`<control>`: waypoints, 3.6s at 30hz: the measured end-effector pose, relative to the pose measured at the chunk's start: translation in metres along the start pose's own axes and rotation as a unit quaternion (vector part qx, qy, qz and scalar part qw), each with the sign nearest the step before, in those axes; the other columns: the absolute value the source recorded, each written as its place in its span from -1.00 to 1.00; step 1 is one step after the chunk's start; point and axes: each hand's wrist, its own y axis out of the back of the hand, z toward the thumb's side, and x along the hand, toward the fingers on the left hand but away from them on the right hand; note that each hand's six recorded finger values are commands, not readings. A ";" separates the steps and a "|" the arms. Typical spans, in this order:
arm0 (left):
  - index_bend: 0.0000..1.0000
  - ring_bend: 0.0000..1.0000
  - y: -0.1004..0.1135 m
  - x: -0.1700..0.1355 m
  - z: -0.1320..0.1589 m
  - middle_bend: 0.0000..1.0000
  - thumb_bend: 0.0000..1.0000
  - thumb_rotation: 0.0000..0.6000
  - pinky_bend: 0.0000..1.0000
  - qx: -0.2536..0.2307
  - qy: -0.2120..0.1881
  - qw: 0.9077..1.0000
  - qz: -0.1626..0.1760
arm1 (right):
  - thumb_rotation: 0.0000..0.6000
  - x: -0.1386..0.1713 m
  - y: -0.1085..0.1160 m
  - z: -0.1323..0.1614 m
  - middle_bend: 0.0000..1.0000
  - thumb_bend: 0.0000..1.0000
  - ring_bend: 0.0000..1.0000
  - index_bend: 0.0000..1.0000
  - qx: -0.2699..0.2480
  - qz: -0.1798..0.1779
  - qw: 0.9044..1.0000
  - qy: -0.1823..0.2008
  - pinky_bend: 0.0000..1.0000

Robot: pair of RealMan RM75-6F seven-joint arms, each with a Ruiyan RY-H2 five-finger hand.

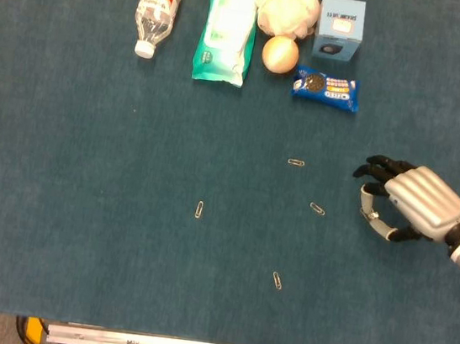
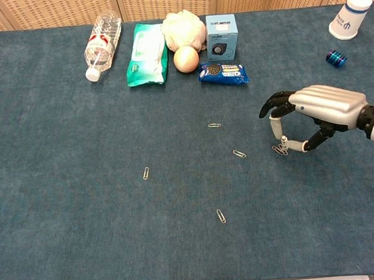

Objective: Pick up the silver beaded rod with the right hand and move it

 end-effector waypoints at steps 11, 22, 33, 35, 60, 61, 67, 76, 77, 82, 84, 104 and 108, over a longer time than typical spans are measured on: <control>-0.30 -0.50 0.000 0.000 -0.001 -0.30 -0.16 1.00 -0.18 0.000 0.001 1.000 0.001 | 1.00 -0.006 0.009 0.014 -0.50 -0.30 -0.76 0.15 0.001 -0.009 1.000 0.020 -0.51; -0.30 -0.50 0.005 -0.003 -0.005 -0.30 -0.16 1.00 -0.18 -0.005 0.008 1.000 0.007 | 1.00 -0.024 0.013 0.033 -0.50 -0.30 -0.76 0.15 0.005 -0.002 0.999 0.042 -0.51; -0.30 -0.50 0.009 -0.006 -0.008 -0.30 -0.16 1.00 -0.18 -0.008 0.012 1.000 0.012 | 1.00 -0.037 0.011 0.045 -0.50 -0.30 -0.76 0.15 0.002 0.007 0.998 0.056 -0.51; -0.30 -0.50 0.009 -0.006 -0.008 -0.30 -0.16 1.00 -0.18 -0.010 0.012 1.000 0.013 | 1.00 -0.039 0.011 0.046 -0.50 -0.30 -0.76 0.15 0.002 0.007 0.998 0.058 -0.51; -0.30 -0.50 0.017 -0.010 -0.014 -0.30 -0.16 1.00 -0.18 -0.017 0.020 0.999 0.024 | 1.00 -0.053 0.004 0.054 -0.50 -0.30 -0.76 0.15 0.001 0.023 0.997 0.069 -0.51; -0.30 -0.50 0.017 -0.010 -0.014 -0.30 -0.16 1.00 -0.18 -0.017 0.020 0.999 0.024 | 1.00 -0.053 0.004 0.054 -0.50 -0.30 -0.76 0.15 0.001 0.023 0.997 0.068 -0.51; -0.30 -0.50 0.017 -0.009 -0.014 -0.30 -0.16 1.00 -0.18 -0.016 0.019 0.999 0.023 | 1.00 -0.055 0.004 0.051 -0.50 -0.30 -0.76 0.15 -0.002 0.022 0.998 0.065 -0.51; -0.30 -0.50 0.016 -0.009 -0.013 -0.30 -0.16 1.00 -0.18 -0.014 0.020 0.999 0.022 | 1.00 -0.049 0.008 0.049 -0.50 -0.30 -0.76 0.15 0.000 0.014 0.998 0.065 -0.51; -0.30 -0.50 0.016 -0.009 -0.013 -0.30 -0.16 1.00 -0.18 -0.013 0.020 0.999 0.022 | 1.00 -0.048 0.009 0.049 -0.50 -0.29 -0.76 0.15 0.000 0.011 0.998 0.065 -0.51; -0.30 -0.50 0.015 -0.009 -0.013 -0.30 -0.16 1.00 -0.18 -0.011 0.019 1.000 0.021 | 1.00 -0.037 0.017 0.045 -0.50 -0.30 -0.76 0.15 0.003 -0.004 0.998 0.062 -0.51; -0.30 -0.50 0.014 -0.008 -0.012 -0.30 -0.16 1.00 -0.18 -0.009 0.019 1.000 0.019 | 1.00 -0.032 0.020 0.042 -0.50 -0.30 -0.76 0.15 0.006 -0.010 0.998 0.060 -0.51; -0.30 -0.50 0.002 -0.002 -0.005 -0.30 -0.16 1.00 -0.18 0.004 0.011 1.000 0.001 | 1.00 0.035 0.026 -0.017 -0.50 -0.30 -0.76 0.15 0.023 -0.062 0.997 -0.033 -0.51; -0.30 -0.50 0.000 0.000 -0.004 -0.30 -0.16 1.00 -0.18 0.005 0.010 1.000 -0.002 | 1.00 0.044 0.020 -0.033 -0.50 -0.30 -0.76 0.15 0.021 -0.059 0.996 -0.057 -0.51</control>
